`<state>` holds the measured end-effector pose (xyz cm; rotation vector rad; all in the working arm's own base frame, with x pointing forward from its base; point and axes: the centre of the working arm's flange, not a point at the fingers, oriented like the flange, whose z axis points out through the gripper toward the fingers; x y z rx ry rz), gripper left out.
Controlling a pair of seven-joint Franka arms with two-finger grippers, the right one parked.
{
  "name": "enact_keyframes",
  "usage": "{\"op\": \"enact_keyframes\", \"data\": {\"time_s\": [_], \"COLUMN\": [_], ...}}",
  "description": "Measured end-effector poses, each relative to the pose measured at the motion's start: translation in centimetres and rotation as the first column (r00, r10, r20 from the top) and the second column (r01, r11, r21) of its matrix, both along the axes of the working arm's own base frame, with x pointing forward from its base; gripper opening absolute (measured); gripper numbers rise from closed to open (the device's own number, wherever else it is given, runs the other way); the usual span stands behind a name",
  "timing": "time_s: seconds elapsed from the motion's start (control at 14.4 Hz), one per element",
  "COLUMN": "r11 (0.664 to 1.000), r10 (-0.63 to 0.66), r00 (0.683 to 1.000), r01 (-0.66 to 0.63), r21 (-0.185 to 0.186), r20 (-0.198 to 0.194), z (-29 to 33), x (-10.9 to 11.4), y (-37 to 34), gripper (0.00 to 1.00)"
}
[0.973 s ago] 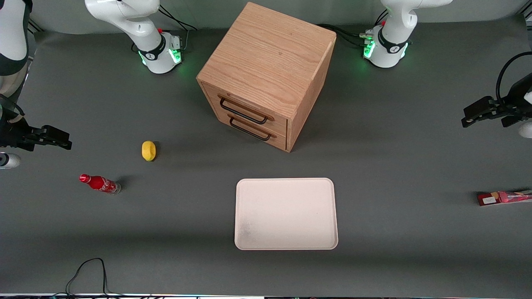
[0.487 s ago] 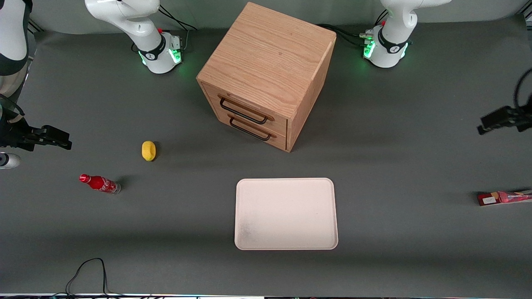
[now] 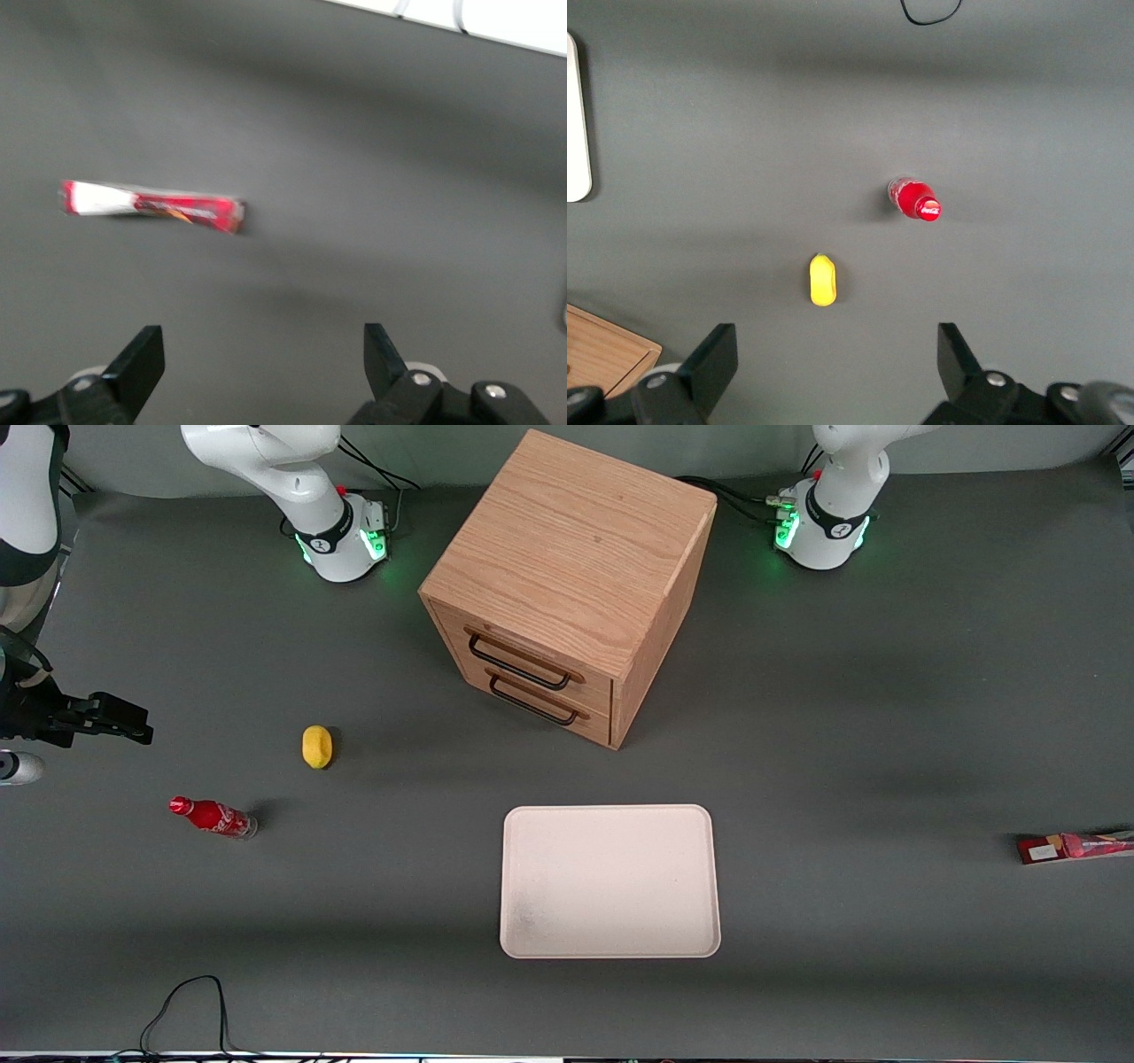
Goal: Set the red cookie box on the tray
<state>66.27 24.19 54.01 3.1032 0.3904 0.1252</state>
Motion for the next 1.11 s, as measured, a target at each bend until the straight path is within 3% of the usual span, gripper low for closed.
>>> {"op": "enact_keyframes", "data": {"time_s": [0.14,0.42,0.56,0.7,0.83,0.9,1.11], "r11": [0.999,0.991,0.965,0.920,0.836,0.777,0.554], "r10": [0.044,0.134,0.261,0.391,0.547,0.627,0.828], "r00": [0.999,0.991,0.965,0.920,0.837,0.778,0.556], "r01": [-0.045,-0.134,-0.261,-0.391,-0.547,-0.628,-0.831], "r21": [0.010,0.001,-0.013,-0.029,-0.044,-0.048,-0.050], "r20": [0.025,0.021,0.015,0.006,-0.017,-0.031,-0.066], "z": [-2.4,-5.0,-5.1,-5.5,-6.4,-6.9,-8.5], "x": [0.0,-0.5,-1.0,-1.3,-1.2,-1.2,-1.8], "y": [4.9,9.0,9.9,10.4,10.5,10.5,11.6], "gripper": [1.00,1.00,1.00,1.00,1.00,1.00,1.00]}}
